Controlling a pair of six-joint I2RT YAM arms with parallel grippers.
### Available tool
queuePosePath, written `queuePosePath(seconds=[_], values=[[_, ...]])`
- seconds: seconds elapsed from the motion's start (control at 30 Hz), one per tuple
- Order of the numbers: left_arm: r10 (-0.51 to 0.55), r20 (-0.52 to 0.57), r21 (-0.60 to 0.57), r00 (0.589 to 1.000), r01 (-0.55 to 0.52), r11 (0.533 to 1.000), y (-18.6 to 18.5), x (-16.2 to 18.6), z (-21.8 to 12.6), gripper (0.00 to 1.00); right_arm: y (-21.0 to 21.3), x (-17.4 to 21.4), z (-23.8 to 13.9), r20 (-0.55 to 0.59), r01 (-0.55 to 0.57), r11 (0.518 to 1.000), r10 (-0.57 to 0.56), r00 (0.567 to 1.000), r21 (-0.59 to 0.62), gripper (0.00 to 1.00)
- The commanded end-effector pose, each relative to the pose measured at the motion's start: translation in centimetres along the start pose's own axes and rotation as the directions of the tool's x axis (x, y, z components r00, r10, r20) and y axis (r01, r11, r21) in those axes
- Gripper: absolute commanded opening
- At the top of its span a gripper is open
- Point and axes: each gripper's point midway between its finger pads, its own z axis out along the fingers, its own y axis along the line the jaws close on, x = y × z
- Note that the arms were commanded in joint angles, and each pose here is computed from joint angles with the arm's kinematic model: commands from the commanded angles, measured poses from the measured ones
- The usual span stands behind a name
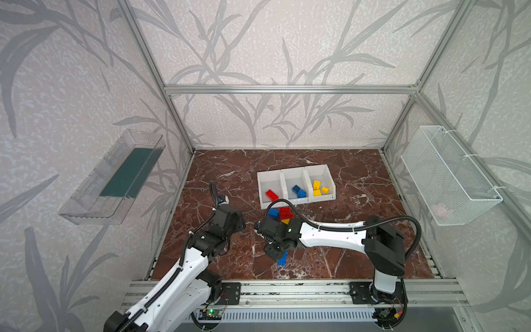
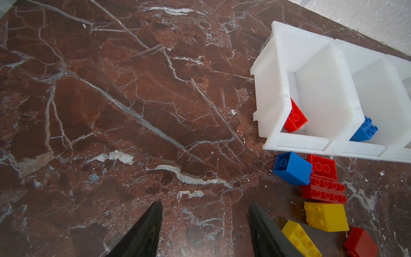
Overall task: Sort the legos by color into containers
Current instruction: 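Lower the right gripper onto a tall blue brick and close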
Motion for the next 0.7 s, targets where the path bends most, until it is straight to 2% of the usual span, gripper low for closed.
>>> queuePosePath(seconds=[0.0, 0.33, 0.67], values=[[-0.039, 0.003, -0.038, 0.999, 0.039, 0.999, 1.2, 0.5, -0.3, 0.64, 0.7, -0.4, 0.6, -0.017, 0.057, 0.998, -0.057, 0.998, -0.001, 0.59], [-0.063, -0.033, -0.024, 0.997, 0.062, 0.998, 1.4, 1.9, 0.1, 0.64, -0.1, -1.1, 2.2, -0.056, 0.093, 0.995, -0.09, 0.994, 0.041, 0.57], [-0.065, -0.033, -0.022, 0.997, 0.065, 0.998, 1.4, 2.0, 0.1, 0.64, -2.5, -0.7, 2.0, -0.064, 0.064, 0.995, -0.058, 0.996, 0.08, 0.57]])
